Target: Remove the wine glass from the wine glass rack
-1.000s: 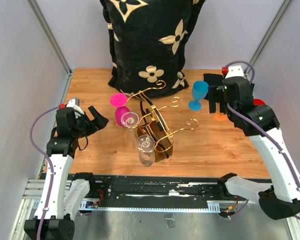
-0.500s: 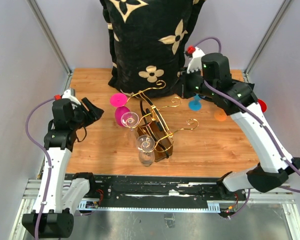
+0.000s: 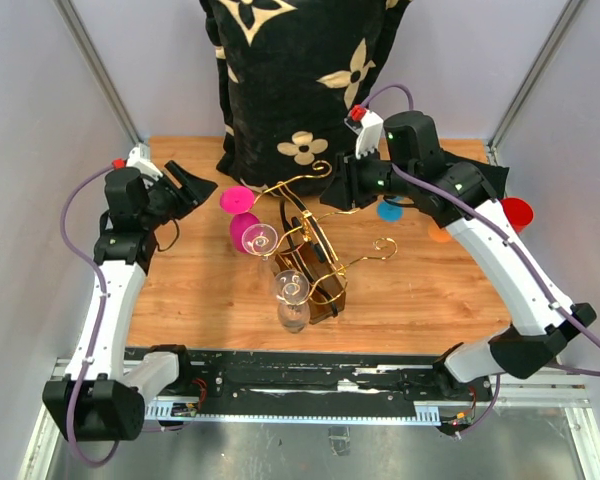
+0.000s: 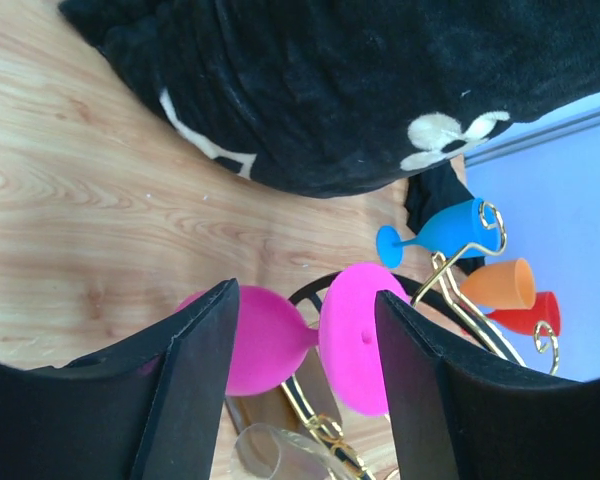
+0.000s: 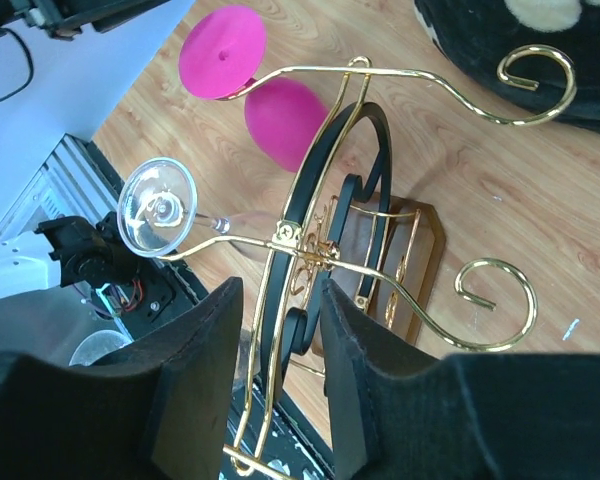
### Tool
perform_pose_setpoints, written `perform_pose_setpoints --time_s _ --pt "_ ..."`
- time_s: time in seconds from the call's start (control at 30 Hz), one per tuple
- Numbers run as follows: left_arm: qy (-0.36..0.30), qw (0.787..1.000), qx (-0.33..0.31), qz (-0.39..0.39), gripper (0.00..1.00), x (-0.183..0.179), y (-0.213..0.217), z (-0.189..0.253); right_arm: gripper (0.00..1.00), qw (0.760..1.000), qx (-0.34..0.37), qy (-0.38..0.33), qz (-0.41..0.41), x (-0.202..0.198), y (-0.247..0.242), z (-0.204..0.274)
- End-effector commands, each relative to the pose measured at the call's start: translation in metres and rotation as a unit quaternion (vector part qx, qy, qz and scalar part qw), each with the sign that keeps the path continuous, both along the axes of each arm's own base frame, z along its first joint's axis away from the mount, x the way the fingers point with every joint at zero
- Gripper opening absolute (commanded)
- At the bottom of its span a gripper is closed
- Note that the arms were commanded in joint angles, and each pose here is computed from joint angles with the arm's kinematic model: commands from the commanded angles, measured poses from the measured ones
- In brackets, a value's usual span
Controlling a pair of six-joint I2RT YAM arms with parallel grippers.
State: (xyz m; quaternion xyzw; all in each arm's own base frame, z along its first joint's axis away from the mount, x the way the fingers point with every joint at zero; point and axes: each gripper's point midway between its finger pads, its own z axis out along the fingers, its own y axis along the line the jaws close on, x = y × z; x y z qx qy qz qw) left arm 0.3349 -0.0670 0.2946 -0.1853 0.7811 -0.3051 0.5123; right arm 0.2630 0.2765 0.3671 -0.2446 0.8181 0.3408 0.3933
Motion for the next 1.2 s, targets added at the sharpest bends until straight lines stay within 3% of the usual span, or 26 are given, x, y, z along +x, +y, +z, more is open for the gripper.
perform_pose_setpoints --time_s 0.0,0.2,0.43,0.53,0.7,1.17 --pt "-0.022 0.999 -0.031 -0.031 0.64 0.016 -0.012 0.015 0.39 0.999 -0.014 0.006 0.043 -0.008 0.01 -0.003" --pt "0.007 0.998 -0.028 -0.054 0.63 0.023 -0.026 -0.002 0.43 0.999 -0.018 0.0 0.038 -0.004 0.01 -0.006" --pt "-0.001 0.996 -0.034 -0.081 0.49 0.019 -0.045 -0.003 0.43 0.999 -0.031 0.003 0.027 0.0 0.007 -0.015" --pt "-0.001 0.995 -0.039 -0.096 0.37 0.016 -0.05 -0.004 0.44 0.999 -0.031 0.004 0.023 0.001 0.007 -0.017" --pt "0.001 0.994 -0.031 -0.102 0.01 0.01 -0.053 -0.009 0.45 0.999 -0.034 0.0 0.016 0.003 0.004 -0.018" --pt "-0.037 0.996 -0.022 -0.073 0.01 0.012 -0.043 0.013 0.44 1.0 -0.028 0.007 0.006 0.007 -0.004 -0.026"
